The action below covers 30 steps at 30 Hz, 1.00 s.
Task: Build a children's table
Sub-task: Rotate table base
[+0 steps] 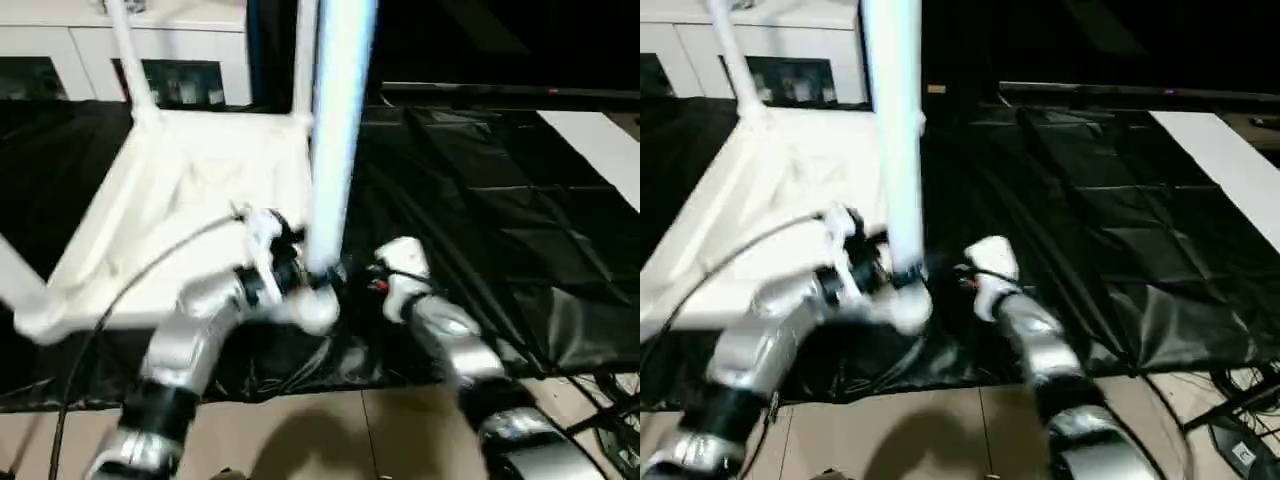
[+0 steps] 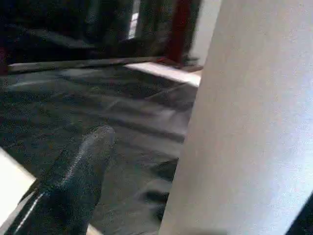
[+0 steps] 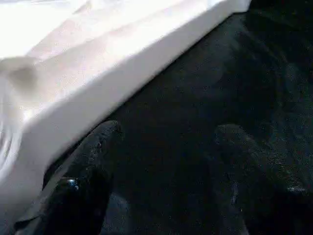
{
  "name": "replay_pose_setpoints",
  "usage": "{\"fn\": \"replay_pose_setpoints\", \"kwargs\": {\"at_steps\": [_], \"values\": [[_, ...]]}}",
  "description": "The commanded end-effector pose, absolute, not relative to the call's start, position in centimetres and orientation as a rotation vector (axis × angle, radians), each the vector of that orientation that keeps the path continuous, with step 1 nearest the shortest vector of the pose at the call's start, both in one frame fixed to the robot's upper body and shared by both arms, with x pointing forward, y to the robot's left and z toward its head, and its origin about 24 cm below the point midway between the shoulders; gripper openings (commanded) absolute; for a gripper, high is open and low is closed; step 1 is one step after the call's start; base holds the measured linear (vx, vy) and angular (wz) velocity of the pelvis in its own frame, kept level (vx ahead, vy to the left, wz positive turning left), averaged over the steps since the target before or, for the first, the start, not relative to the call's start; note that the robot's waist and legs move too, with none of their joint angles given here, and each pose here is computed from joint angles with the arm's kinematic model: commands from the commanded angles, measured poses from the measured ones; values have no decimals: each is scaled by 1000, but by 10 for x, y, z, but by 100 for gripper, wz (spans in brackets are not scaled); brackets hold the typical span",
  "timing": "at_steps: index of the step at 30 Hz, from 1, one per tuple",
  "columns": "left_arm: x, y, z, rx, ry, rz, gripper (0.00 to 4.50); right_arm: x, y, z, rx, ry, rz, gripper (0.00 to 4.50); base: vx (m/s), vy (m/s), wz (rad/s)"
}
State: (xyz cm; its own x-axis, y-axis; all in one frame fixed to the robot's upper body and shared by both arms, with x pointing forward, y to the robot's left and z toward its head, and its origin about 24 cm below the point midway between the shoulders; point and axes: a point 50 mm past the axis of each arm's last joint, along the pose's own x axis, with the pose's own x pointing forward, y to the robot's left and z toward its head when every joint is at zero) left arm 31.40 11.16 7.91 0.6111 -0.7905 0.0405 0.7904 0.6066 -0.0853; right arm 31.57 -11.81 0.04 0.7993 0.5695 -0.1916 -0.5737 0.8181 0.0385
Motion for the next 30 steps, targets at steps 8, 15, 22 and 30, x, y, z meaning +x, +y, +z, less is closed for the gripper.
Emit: {"fn": "replay_pose_setpoints", "kwargs": {"at_steps": [8, 15, 22, 30], "values": [[305, 115, 73, -111, -31, -933, 443, 302, -134, 15, -13, 119, 650, 340, 0, 0, 0], [275, 135, 64, -88, 35, -1008, 443, 281, -143, 25, -25, 99, 692, 340, 0, 0, 0], [273, 168, 52, 74, 118, -798, 443, 270, -152, 24, -85, 152, 672, 340, 0, 0, 0], [262, 202, 58, -134, -37, -237, 443, 256, -158, 28, -38, 139, 468, 340, 0, 0, 0]]}}
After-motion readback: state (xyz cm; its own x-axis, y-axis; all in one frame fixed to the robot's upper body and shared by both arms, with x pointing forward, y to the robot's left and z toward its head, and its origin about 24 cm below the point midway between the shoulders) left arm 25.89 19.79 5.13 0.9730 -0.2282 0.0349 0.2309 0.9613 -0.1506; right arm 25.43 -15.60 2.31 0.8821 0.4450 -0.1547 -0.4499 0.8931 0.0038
